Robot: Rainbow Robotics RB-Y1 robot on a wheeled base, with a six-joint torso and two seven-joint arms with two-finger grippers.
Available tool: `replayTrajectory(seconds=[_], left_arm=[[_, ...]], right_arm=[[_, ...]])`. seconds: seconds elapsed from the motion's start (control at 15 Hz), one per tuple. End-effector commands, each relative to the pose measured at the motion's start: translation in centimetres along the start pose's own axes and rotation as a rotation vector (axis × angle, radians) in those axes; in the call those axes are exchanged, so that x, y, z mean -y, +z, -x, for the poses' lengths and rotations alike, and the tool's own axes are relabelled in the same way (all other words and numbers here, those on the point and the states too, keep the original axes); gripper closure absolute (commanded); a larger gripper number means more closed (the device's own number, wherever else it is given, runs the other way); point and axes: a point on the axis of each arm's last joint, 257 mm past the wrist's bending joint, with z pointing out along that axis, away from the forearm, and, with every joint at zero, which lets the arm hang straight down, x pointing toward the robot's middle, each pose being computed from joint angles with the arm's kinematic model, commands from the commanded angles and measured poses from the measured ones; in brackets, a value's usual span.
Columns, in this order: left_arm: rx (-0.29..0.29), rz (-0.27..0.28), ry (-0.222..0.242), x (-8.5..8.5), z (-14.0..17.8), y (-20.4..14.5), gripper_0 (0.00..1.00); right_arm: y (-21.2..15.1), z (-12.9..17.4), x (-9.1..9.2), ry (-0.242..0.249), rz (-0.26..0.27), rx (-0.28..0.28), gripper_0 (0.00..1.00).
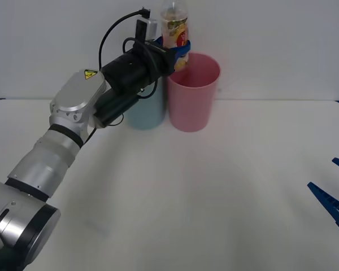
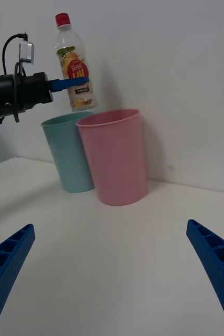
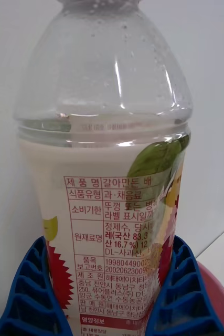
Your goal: Grasp the object on the table and drop it into the matching bin: aluminum can to the light blue bin, PET bottle to the pink bin.
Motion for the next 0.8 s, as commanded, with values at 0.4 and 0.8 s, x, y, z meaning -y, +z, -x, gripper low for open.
replayTrajectory(seconds=[0.4, 0.8], left_arm=[[0.009, -0.003, -0.034, 3.1, 1.0, 2.7, 1.0], [0.016, -0.003, -0.06, 3.1, 1.2, 2.7, 0.35]], right_arm=[[0.0, 0.0, 0.0, 0.0, 0.0, 0.0, 0.0], [0.0, 0.0, 0.0, 0.0, 0.0, 0.0, 0.0]])
